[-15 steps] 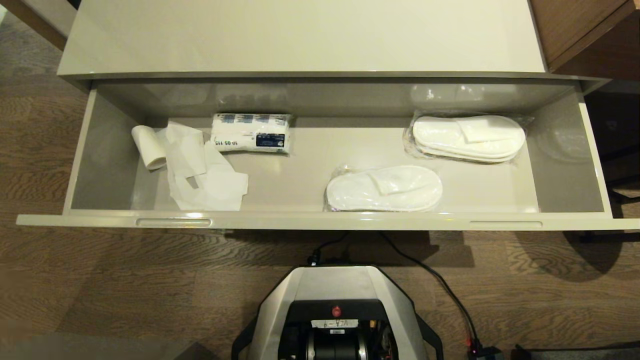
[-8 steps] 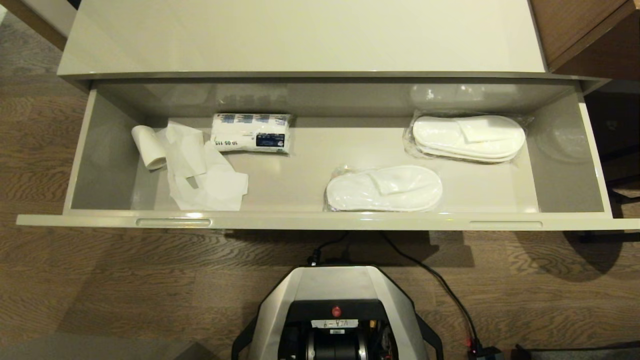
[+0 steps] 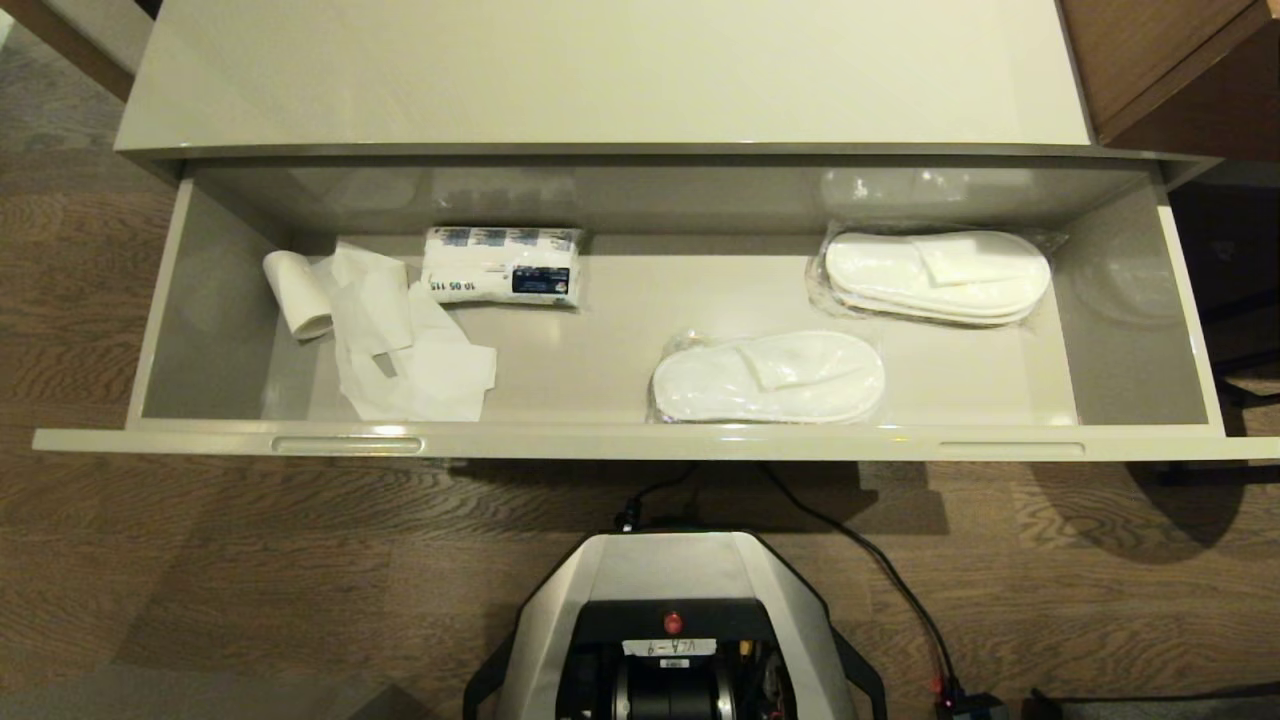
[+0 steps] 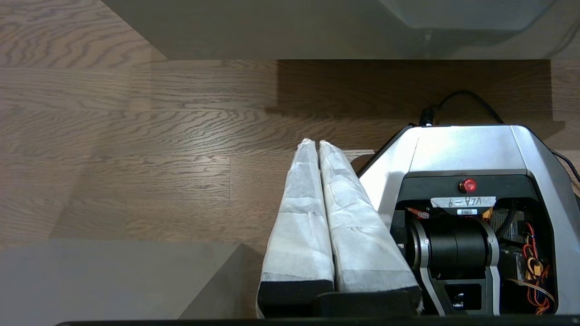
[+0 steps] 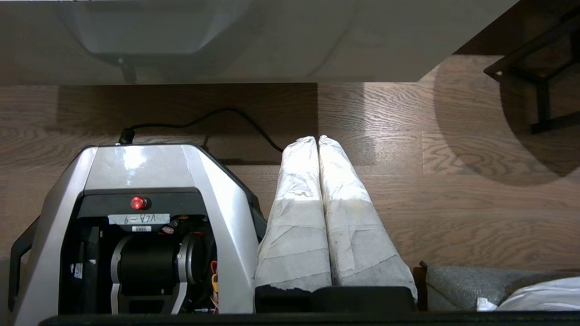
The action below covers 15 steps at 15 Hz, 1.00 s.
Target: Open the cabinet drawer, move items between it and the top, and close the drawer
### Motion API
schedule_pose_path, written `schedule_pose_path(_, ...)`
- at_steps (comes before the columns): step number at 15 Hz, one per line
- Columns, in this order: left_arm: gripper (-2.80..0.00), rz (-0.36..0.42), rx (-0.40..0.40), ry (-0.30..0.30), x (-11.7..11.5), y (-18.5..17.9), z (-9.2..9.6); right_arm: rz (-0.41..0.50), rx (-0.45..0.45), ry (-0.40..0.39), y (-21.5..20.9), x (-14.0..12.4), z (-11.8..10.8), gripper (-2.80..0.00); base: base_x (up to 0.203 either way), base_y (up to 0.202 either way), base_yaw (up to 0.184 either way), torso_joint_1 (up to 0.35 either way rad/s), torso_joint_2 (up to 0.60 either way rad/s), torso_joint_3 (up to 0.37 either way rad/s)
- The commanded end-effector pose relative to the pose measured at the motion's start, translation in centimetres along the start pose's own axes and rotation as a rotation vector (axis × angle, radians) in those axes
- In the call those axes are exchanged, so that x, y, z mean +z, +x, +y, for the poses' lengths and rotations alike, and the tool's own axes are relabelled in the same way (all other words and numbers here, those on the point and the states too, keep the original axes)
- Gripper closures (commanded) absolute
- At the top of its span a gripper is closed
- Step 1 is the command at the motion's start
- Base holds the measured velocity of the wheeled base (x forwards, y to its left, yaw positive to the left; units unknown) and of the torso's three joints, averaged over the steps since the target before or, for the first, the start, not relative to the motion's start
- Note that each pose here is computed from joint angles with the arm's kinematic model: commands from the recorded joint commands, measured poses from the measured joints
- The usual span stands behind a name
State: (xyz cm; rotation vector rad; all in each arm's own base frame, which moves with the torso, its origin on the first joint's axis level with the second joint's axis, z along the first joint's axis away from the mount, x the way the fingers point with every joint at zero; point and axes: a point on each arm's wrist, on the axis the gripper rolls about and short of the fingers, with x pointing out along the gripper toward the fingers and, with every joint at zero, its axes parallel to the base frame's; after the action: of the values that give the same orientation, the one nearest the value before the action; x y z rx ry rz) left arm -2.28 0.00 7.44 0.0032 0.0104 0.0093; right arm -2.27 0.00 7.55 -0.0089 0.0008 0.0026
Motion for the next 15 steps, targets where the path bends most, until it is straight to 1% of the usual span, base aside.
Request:
schedule_pose_path(1, 0.00, 0.002, 0.001, 0.000, 0.00, 0.01, 0.00, 0.002, 0.001, 0.000, 0.02, -0.04, 0.00, 0.00, 0.000, 0.000, 0.000, 0.000, 0.00, 0.000)
schedule_pose_path(12, 0.00, 0.000, 0.000, 0.000, 0.02, 0.01, 0.00, 0.002, -0.001, 0.000, 0.02, -0.04, 0.00, 0.00, 0.000, 0.000, 0.000, 0.000, 0.00, 0.000)
schedule_pose_path(15, 0.00, -0.001, 0.003, 0.015, 0.03, 0.01, 0.00, 0.002, -0.001, 0.000, 0.02, -0.04, 0.00, 0.00, 0.000, 0.000, 0.000, 0.000, 0.00, 0.000)
